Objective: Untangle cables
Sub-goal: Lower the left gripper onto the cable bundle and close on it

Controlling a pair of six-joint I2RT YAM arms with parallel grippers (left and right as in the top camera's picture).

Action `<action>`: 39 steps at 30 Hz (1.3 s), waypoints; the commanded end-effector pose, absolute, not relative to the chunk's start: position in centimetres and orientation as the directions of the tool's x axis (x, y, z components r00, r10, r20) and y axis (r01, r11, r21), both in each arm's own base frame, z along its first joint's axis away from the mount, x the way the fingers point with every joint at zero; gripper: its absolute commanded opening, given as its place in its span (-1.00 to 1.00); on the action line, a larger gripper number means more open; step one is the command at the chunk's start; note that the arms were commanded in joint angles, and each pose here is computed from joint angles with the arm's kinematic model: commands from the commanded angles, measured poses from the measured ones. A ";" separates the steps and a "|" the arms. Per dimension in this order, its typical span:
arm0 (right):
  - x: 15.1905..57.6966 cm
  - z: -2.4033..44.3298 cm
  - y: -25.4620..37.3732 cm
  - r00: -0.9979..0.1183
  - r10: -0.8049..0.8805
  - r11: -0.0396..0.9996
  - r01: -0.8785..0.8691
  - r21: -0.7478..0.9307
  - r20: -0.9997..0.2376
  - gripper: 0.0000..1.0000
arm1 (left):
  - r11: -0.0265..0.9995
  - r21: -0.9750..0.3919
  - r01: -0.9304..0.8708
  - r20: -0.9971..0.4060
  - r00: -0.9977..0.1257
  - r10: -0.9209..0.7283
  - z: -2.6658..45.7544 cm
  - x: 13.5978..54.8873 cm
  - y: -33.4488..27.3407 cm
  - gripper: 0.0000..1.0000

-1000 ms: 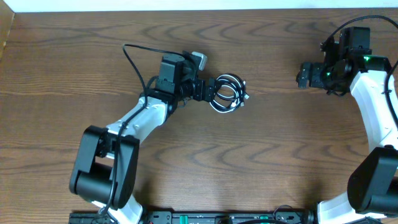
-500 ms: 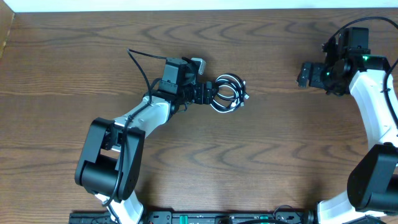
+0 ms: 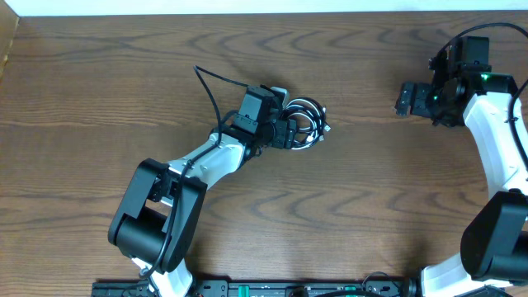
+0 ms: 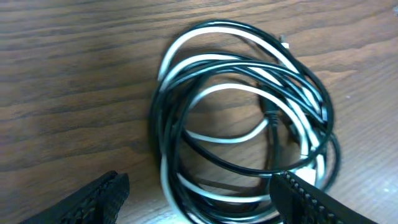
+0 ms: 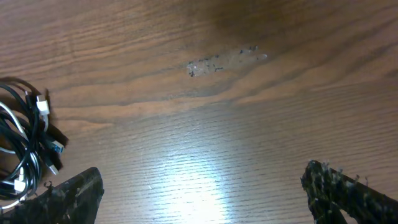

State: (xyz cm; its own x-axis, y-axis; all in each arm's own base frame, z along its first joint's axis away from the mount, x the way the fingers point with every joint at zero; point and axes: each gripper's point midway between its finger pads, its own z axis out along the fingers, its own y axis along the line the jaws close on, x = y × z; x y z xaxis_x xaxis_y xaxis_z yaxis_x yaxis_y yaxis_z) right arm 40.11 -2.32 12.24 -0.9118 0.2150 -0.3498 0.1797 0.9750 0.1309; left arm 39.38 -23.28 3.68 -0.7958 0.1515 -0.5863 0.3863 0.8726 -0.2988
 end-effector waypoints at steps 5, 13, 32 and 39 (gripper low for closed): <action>40.4 12.4 -2.8 -0.905 0.235 0.971 0.202 0.127 -0.354 0.98 | 0.929 -0.175 0.327 -0.586 -0.793 0.168 3.0 40.4 -21.1 0.53; 40.4 12.5 -2.7 -0.905 0.235 0.971 0.201 0.129 -0.354 0.99 | 0.928 -0.175 0.328 -0.583 -0.794 0.170 2.9 40.3 -21.2 0.45; 40.5 12.5 -2.5 -0.907 0.227 0.972 0.189 0.138 -0.354 0.99 | 0.921 -0.192 0.339 -0.573 -0.800 0.175 1.3 40.5 -21.7 0.45; 40.6 12.5 -2.5 -0.906 0.227 0.972 0.189 0.139 -0.358 0.98 | 0.919 -0.194 0.342 -0.589 -0.790 0.169 1.6 40.8 -21.9 0.43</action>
